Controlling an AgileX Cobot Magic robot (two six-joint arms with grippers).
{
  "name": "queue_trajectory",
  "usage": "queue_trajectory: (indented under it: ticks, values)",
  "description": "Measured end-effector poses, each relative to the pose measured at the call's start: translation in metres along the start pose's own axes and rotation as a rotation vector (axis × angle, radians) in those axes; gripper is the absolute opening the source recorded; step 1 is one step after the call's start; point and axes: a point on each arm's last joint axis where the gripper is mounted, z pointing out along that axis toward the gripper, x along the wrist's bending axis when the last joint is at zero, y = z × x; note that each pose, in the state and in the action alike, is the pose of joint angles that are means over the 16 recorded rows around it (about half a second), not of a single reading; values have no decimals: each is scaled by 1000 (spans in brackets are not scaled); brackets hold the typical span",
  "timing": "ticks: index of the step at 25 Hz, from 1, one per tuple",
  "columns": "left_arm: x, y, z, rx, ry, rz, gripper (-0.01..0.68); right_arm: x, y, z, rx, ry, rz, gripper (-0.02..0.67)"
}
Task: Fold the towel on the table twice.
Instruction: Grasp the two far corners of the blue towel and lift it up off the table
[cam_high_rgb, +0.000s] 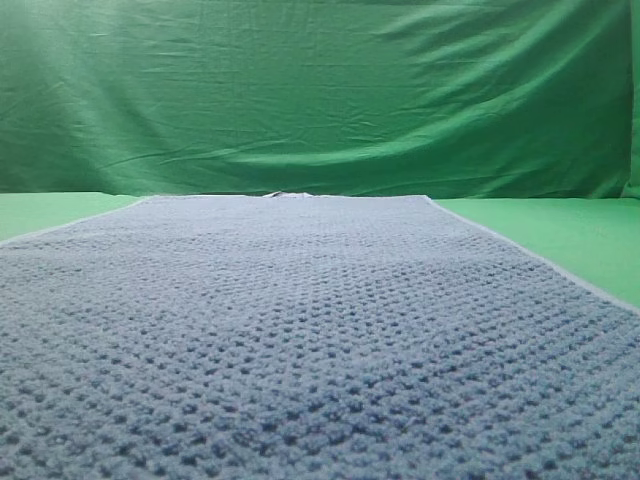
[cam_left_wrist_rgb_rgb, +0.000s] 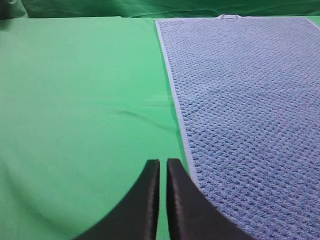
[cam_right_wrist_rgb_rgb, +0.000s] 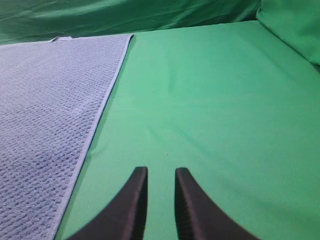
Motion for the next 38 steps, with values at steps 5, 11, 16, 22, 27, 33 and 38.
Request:
queue_trajectory:
  ticks: [5, 11, 16, 22, 27, 33, 38]
  values:
    - [0, 0, 0, 0, 0, 0, 46, 0, 0, 0, 0, 0, 0, 104]
    - [0, 0, 0, 0, 0, 0, 46, 0, 0, 0, 0, 0, 0, 104]
    - [0, 0, 0, 0, 0, 0, 46, 0, 0, 0, 0, 0, 0, 104]
    - [0, 1, 0, -9, 1, 0, 46, 0, 0, 0, -2, 0, 0, 104]
    - [1, 5, 0, -55, 7, 0, 46, 0, 3, 0, -34, -1, 2, 104]
    - [2, 14, -1, -159, 21, 0, 46, -1, 10, 0, -112, -6, 4, 104]
    - [3, 24, -3, -278, 33, -20, 46, -1, 17, -1, -188, -9, 10, 104]
